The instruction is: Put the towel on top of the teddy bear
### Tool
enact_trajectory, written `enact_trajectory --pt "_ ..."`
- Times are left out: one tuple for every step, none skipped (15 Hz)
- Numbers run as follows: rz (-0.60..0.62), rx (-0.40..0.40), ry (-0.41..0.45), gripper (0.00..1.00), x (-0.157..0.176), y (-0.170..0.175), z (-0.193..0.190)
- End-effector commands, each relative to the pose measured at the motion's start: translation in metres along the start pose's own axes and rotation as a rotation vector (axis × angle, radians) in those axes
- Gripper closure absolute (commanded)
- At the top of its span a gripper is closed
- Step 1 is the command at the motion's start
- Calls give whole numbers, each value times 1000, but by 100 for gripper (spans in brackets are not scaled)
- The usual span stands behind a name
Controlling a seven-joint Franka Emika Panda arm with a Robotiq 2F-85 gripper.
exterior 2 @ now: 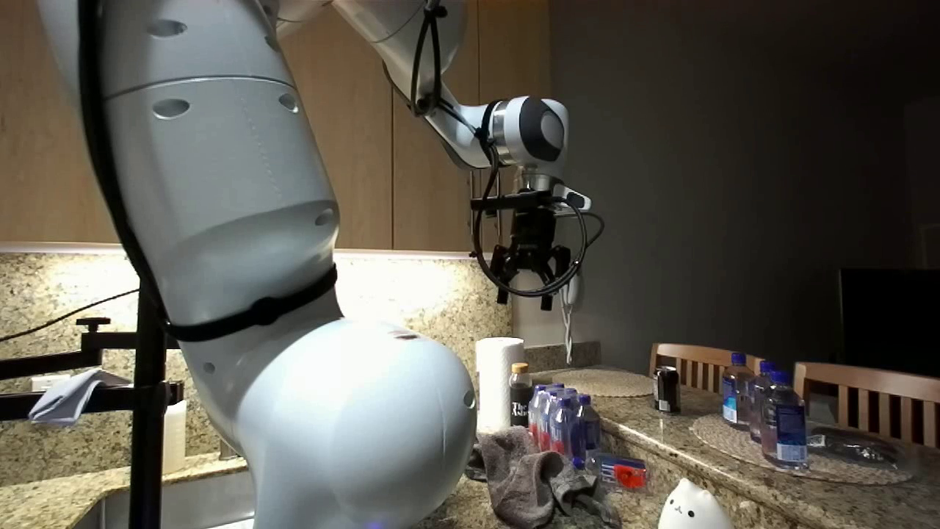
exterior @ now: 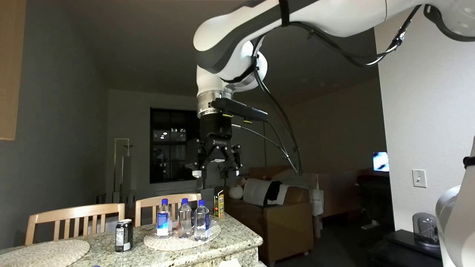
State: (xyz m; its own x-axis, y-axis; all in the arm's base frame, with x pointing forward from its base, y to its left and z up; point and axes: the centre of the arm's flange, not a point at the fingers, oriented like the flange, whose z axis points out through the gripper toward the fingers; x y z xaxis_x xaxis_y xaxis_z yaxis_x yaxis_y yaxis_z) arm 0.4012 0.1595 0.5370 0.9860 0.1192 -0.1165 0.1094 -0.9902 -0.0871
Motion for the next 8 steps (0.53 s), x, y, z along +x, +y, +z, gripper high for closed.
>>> enact_trajectory --pt "0 0 0 0 0 0 0" --pt "-11 10 -22 0 8 -3 5" --pt "-13 13 -25 0 13 -5 8" --pt "-14 19 -26 0 21 -8 12" --pt "-14 19 -29 0 26 -10 15" --pt "-10 20 -24 0 37 -14 20" --pt "-4 21 -18 0 44 -16 23" --pt "0 38 -7 0 55 -19 28"
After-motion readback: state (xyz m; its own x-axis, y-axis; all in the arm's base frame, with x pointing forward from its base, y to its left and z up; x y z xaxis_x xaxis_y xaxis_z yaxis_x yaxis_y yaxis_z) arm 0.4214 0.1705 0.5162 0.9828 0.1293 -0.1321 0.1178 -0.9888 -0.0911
